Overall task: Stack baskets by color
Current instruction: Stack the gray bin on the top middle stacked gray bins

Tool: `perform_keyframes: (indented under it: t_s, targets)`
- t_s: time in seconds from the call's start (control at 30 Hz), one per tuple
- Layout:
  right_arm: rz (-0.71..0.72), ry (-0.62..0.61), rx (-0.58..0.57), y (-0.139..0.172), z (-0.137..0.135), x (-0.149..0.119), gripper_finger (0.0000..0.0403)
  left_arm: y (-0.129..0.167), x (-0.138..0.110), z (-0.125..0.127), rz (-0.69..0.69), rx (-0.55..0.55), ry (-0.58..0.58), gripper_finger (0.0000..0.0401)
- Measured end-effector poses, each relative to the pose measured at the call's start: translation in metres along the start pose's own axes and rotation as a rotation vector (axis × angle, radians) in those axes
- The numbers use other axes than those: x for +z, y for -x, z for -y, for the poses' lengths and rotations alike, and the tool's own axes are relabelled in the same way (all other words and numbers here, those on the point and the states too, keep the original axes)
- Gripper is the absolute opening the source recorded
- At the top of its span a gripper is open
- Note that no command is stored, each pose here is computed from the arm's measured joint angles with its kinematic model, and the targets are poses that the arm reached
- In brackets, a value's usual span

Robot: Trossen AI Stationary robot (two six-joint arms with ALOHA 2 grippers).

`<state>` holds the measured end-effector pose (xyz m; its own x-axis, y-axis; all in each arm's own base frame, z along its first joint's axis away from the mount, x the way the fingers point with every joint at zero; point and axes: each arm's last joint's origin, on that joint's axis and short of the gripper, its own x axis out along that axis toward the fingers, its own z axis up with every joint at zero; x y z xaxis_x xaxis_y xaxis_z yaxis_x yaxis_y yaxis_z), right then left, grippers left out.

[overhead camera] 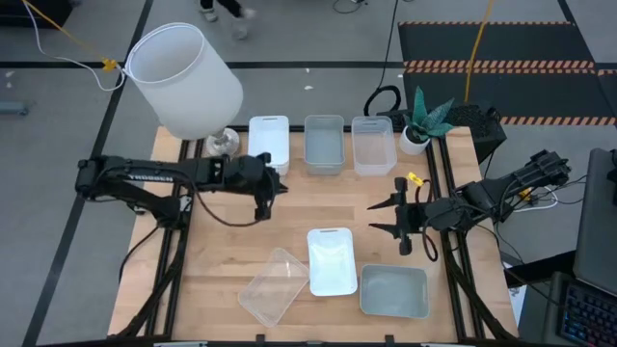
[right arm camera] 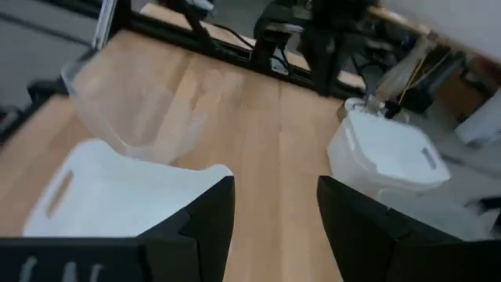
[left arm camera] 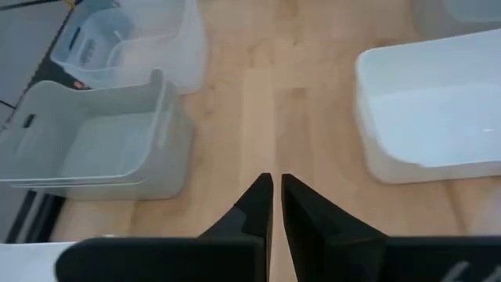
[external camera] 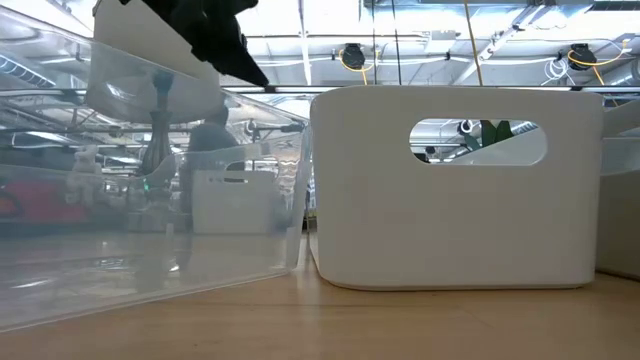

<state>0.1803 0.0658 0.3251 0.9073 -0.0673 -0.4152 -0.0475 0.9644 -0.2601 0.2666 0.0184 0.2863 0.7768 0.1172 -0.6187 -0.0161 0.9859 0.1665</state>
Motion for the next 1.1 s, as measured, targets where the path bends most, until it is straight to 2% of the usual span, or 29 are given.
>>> perform_keyframes:
  t_s: [0.13, 0.37, 0.57, 0.83, 1.1]
  targets:
    - [-0.020, -0.078, 0.025, -0.005, -0.008, -0.001, 0.0176, 0.001, 0.003, 0.026, 0.005, -0.011, 0.004, 0.0031]
    - [-0.060, -0.092, 0.107, -0.021, -0.040, -0.001, 0.0176, 0.010, 0.008, 0.071, 0.057, -0.042, -0.009, 0.0030]
    - [-0.082, -0.101, 0.174, -0.030, -0.071, 0.012, 0.0176, 0.021, 0.015, 0.100, 0.155, -0.071, -0.029, 0.0030]
    - [-0.114, -0.085, 0.217, -0.043, -0.102, 0.030, 0.0176, 0.030, 0.016, 0.120, 0.209, -0.094, -0.029, 0.0030]
    - [-0.310, -0.114, 0.193, -0.047, -0.119, 0.031, 0.0176, 0.030, 0.013, 0.133, 0.197, -0.110, -0.015, 0.0030]
